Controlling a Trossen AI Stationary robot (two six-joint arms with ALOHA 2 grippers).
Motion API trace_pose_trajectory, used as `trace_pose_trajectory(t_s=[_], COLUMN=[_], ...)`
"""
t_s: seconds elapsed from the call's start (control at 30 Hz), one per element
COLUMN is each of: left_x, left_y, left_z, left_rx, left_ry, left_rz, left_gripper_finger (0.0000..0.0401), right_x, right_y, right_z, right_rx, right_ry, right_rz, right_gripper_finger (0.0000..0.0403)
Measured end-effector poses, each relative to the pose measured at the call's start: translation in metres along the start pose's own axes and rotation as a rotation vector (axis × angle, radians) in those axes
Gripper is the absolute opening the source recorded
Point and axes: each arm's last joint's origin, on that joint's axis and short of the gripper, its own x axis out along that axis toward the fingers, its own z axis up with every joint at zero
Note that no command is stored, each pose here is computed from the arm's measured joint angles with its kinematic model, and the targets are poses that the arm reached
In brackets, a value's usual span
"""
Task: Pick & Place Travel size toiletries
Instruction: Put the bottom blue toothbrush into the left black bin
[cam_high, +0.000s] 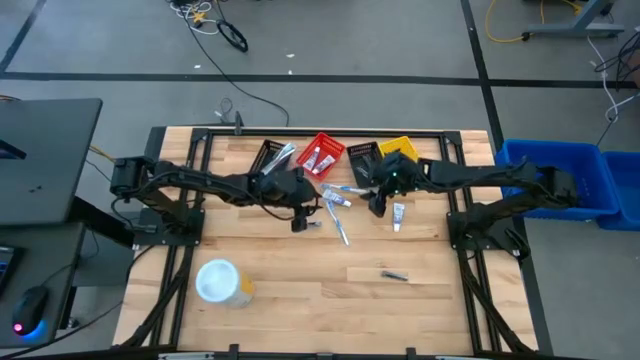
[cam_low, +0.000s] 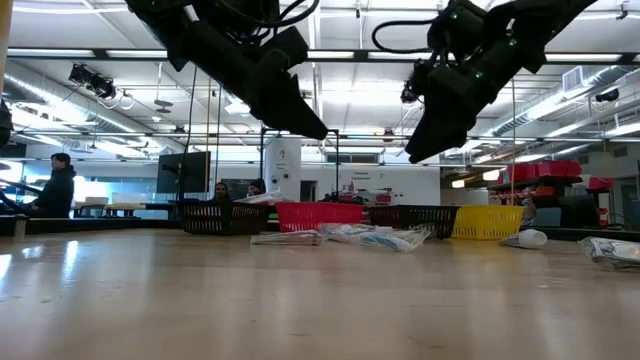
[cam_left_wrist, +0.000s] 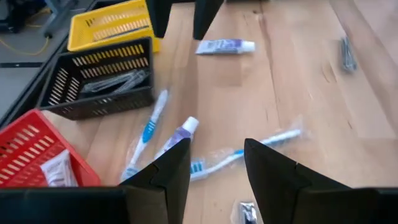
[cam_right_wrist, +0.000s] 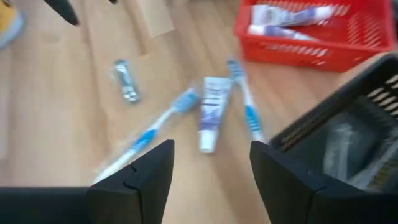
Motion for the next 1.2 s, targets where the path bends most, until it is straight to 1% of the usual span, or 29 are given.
trace_pose_trajectory(t_s=[0.13,0.23,0.37,0.5,0.6,0.73,0.87,1.03,1.2], left_x=[0.0,-0.001,-0.001,-0.001,-0.001,-0.001,-0.001,-0.001,-0.001], left_y=[-0.003,-0.001,0.0,0.0,-0.001,-0.001,-0.001,-0.001,-0.001], left_z=[-0.001,0.0,-0.001,0.0,-0.001,-0.001,-0.001,-0.001,-0.001], left_rx=[-0.001,-0.021,-0.024,-0.028,-0.044,-0.045,-0.043,-0.044,-0.043], left_ry=[0.011,0.007,0.016,0.012,0.016,0.017,0.018,0.017,0.018], left_rz=[0.046,0.109,0.146,0.145,0.145,0.142,0.142,0.143,0.143], left_gripper_finger=[0.0165,0.0163,0.0162,0.0162,0.0162,0.0162,0.0162,0.0162,0.0161], right_x=[0.004,0.014,0.031,0.049,0.063,0.081,0.097,0.115,0.12], right_y=[0.019,0.038,0.06,0.073,0.079,0.084,0.088,0.086,0.086], right_z=[-0.002,-0.005,-0.011,-0.019,-0.027,-0.038,-0.046,-0.059,-0.062], right_rx=[0.077,0.097,0.079,0.146,0.18,0.177,0.181,0.172,0.156], right_ry=[0.001,-0.014,-0.044,-0.062,-0.058,-0.032,-0.029,0.012,0.014], right_rz=[0.051,0.068,0.032,-0.017,-0.046,-0.078,-0.066,-0.086,-0.106], right_gripper_finger=[0.0213,0.0204,0.0198,0.0202,0.0208,0.021,0.0201,0.0187,0.0177])
